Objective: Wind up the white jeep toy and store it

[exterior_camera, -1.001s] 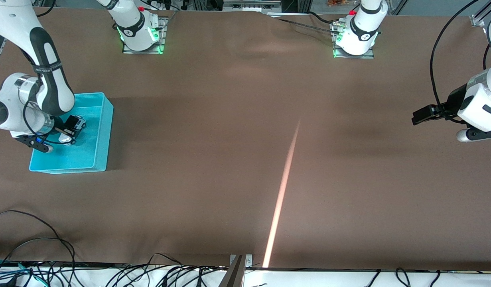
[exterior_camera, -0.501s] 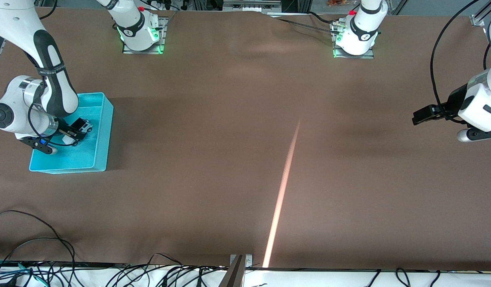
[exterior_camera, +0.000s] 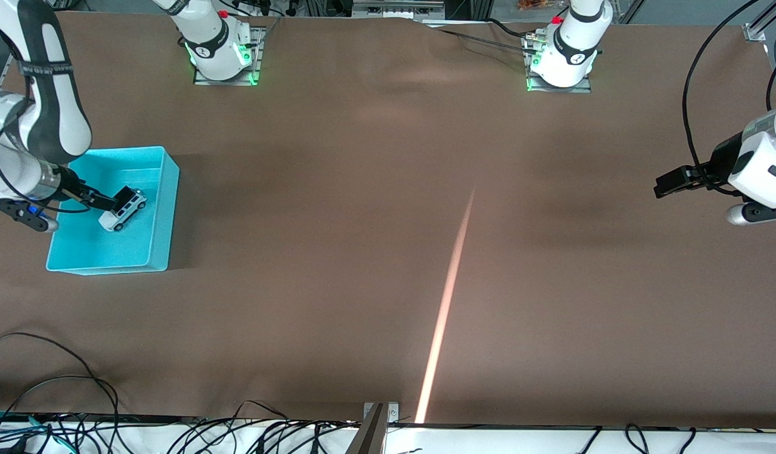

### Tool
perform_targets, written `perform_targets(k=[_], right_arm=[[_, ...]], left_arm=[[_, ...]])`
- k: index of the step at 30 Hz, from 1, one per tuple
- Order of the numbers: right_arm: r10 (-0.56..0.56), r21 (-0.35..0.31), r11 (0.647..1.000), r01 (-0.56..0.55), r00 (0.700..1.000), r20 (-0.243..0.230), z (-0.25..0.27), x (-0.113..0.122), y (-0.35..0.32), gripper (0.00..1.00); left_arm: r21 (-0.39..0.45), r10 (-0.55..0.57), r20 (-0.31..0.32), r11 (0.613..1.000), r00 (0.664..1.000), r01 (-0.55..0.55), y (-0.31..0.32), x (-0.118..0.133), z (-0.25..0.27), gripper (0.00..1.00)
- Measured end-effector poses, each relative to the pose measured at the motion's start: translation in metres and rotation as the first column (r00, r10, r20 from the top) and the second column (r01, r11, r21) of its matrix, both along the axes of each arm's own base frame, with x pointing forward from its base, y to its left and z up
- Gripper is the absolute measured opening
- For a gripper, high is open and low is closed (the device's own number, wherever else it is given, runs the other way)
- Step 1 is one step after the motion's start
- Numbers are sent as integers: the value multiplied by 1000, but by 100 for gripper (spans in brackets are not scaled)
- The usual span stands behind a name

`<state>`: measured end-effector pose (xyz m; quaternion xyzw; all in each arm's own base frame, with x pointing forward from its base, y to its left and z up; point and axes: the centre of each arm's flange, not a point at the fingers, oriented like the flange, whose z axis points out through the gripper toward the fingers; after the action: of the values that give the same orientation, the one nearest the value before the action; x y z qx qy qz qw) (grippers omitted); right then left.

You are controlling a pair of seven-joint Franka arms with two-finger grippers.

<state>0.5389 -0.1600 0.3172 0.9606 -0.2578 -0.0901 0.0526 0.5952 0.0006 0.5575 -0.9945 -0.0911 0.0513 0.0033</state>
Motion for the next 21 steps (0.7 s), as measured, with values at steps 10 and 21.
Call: perform_targets(k=[10,21], right_arm=[[6,19,1000,-8,998,70,71,-3,34,100],[62,40,997,-67,991,116,140,-20,70,100]], left_arm=[[0,1,7,1000,1000,-1,0,0,3,100],[-8,24,16,1000,1000,-24,13,1,8,100]])
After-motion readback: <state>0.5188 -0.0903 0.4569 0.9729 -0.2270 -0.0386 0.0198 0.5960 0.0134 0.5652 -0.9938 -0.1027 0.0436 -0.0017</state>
